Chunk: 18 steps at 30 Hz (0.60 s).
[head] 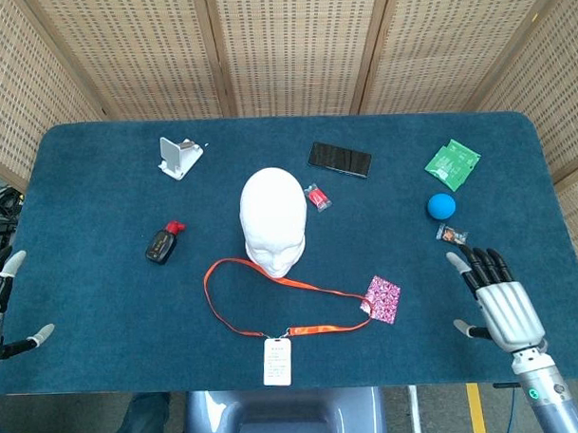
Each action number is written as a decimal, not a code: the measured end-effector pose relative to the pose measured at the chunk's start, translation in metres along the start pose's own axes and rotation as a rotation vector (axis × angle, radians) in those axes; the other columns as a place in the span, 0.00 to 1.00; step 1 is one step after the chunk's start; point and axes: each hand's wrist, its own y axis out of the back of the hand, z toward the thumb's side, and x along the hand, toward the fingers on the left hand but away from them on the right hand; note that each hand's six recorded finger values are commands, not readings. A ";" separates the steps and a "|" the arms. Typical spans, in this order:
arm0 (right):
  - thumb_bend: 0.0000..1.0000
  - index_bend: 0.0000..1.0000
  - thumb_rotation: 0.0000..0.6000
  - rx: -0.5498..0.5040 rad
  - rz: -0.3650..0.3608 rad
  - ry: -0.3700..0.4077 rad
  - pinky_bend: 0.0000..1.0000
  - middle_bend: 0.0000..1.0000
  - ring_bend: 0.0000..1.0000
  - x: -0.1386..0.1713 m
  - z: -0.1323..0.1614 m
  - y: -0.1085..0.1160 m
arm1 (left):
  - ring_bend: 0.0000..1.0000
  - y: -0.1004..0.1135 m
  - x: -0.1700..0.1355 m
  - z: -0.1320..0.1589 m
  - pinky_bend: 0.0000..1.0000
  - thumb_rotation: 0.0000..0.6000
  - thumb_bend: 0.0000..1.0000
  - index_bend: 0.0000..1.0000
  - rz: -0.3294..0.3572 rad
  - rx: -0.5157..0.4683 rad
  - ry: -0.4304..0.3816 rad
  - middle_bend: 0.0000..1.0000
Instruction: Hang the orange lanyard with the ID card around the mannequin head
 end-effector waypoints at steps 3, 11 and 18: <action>0.04 0.34 1.00 -0.023 0.061 0.065 0.00 0.00 0.00 -0.020 0.018 -0.011 | 0.00 -0.002 0.004 0.001 0.00 1.00 0.00 0.00 -0.007 0.008 0.003 0.00; 0.28 0.41 1.00 -0.104 0.199 0.098 0.00 0.00 0.00 -0.075 0.057 -0.044 | 0.00 -0.012 0.015 -0.002 0.00 1.00 0.00 0.00 -0.038 0.026 0.025 0.00; 0.39 0.46 1.00 -0.161 0.273 0.083 0.00 0.00 0.00 -0.111 0.092 -0.074 | 0.00 -0.019 0.024 -0.003 0.00 1.00 0.00 0.00 -0.060 0.036 0.037 0.00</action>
